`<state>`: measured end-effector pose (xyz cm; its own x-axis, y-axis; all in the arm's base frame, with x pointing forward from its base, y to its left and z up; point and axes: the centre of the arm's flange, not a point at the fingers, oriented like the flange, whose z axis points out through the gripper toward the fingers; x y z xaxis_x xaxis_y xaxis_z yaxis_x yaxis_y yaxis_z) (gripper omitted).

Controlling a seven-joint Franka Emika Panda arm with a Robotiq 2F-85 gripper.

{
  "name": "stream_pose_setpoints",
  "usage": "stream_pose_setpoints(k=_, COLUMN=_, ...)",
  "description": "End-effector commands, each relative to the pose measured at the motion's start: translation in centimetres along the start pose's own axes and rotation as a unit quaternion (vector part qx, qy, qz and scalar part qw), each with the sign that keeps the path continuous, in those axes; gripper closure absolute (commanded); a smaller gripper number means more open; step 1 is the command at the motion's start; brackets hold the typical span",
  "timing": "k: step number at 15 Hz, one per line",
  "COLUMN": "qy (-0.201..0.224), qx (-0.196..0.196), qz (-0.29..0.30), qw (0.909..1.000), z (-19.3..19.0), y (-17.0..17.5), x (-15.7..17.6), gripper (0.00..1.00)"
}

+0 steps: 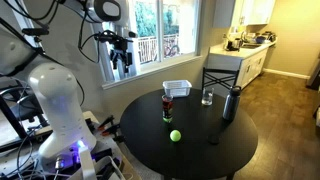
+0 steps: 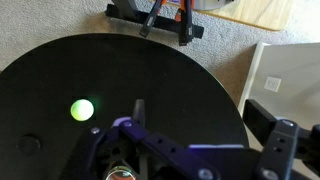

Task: Put the tennis ball in the black container.

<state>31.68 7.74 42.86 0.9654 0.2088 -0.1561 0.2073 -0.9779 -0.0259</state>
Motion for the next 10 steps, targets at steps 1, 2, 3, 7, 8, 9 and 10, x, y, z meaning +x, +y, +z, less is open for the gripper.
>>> stream_pose_setpoints(k=1, qy=0.000, qx=0.000, qz=0.000, qw=1.0000, z=0.0, y=0.0, x=0.0, gripper=0.00)
stream_pose_setpoints(k=2, qy=0.000, qx=0.000, qz=0.000, qw=1.0000, z=0.0, y=0.0, x=0.0, gripper=0.00)
stream_pose_setpoints(k=3, qy=0.000, qx=0.000, qz=0.000, qw=1.0000, z=0.0, y=0.0, x=0.0, gripper=0.00)
stream_pose_setpoints(k=7, qy=0.004, qx=0.014, qz=0.006, qw=0.9999, z=0.1, y=0.7, x=-0.1, gripper=0.00)
stream_pose_setpoints(k=8, qy=0.004, qx=0.020, qz=0.011, qw=0.9997, z=0.2, y=1.4, x=-0.3, gripper=0.00)
stream_pose_setpoints(k=9, qy=0.002, qx=0.030, qz=0.021, qw=0.9994, z=0.3, y=2.4, x=-0.4, gripper=0.00)
stream_pose_setpoints(k=10, qy=0.003, qx=0.041, qz=0.030, qw=0.9987, z=0.3, y=3.6, x=-0.5, gripper=0.00)
